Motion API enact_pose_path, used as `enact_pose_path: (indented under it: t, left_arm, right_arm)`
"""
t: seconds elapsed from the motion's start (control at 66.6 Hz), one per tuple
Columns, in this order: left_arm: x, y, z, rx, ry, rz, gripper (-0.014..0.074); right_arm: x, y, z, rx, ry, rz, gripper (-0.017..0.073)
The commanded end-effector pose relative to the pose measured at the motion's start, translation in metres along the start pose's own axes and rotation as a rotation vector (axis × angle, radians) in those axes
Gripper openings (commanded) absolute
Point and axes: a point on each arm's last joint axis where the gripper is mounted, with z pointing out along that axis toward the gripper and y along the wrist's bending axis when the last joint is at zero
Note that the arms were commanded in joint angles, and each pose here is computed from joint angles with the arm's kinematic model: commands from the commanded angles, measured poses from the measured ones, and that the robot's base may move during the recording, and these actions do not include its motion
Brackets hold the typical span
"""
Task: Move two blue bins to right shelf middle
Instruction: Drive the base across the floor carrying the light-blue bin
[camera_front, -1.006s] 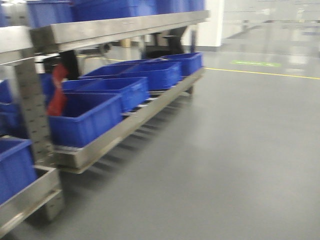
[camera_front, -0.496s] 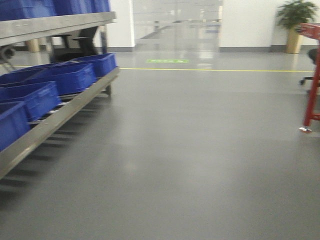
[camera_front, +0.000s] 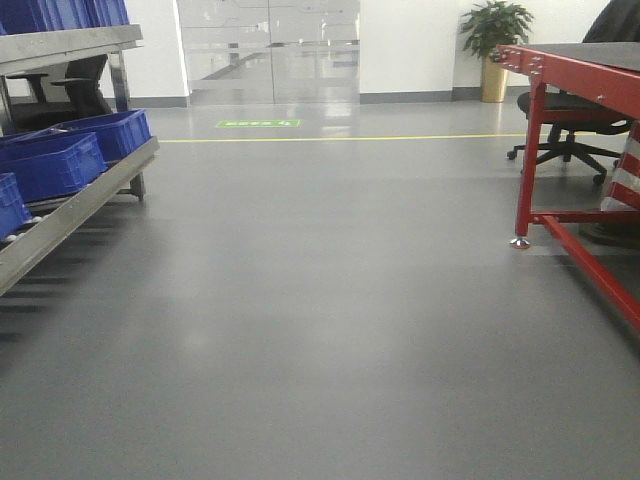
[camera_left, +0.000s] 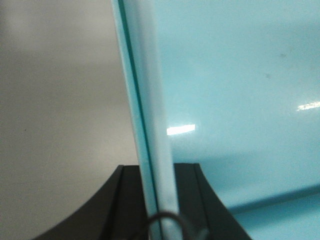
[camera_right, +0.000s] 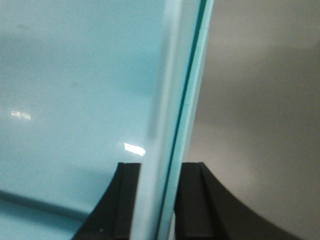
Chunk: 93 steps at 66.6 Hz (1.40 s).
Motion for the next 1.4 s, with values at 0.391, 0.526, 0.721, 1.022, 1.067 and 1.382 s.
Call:
enact_pose_path:
  t: [0.391,0.526,0.721,1.022,1.067,1.382]
  left_arm:
    - [-0.0088,-0.0059,-0.0156,0.056,-0.096,0.004,-0.0111]
    - [-0.0088,-0.0059,-0.0156,0.056,-0.096,0.004,-0.0111]
    - [-0.0088,-0.0059,-0.0156,0.056,-0.096,0.004,-0.0111]
    - [-0.0088,-0.0059,-0.0156,0.056,-0.096,0.004,-0.0111]
    - [-0.0088,-0.0059,-0.0156,0.056,-0.096,0.004,-0.0111]
    - [-0.0090,-0.0060,-0.0156,0.057,-0.098,0.004,-0.0111]
  right_arm:
    - [-0.0116,0.0021,-0.0082,-0.012,-0.110,0.001,-0.0153]
    - [-0.0116,0.0021,-0.0082,-0.012,-0.110,0.001,-0.0153]
    - [-0.0116,0.0021,-0.0082,-0.012,-0.110,0.001,-0.0153]
    - [-0.0116,0.0021,-0.0082,-0.012,-0.110,0.001,-0.0153]
    - [-0.0116,0.0021,-0.0082,-0.012,-0.110,0.001,-0.0153]
    - [-0.0116,0.0021,-0.0082,-0.012,-0.110,0.001,-0.0153]
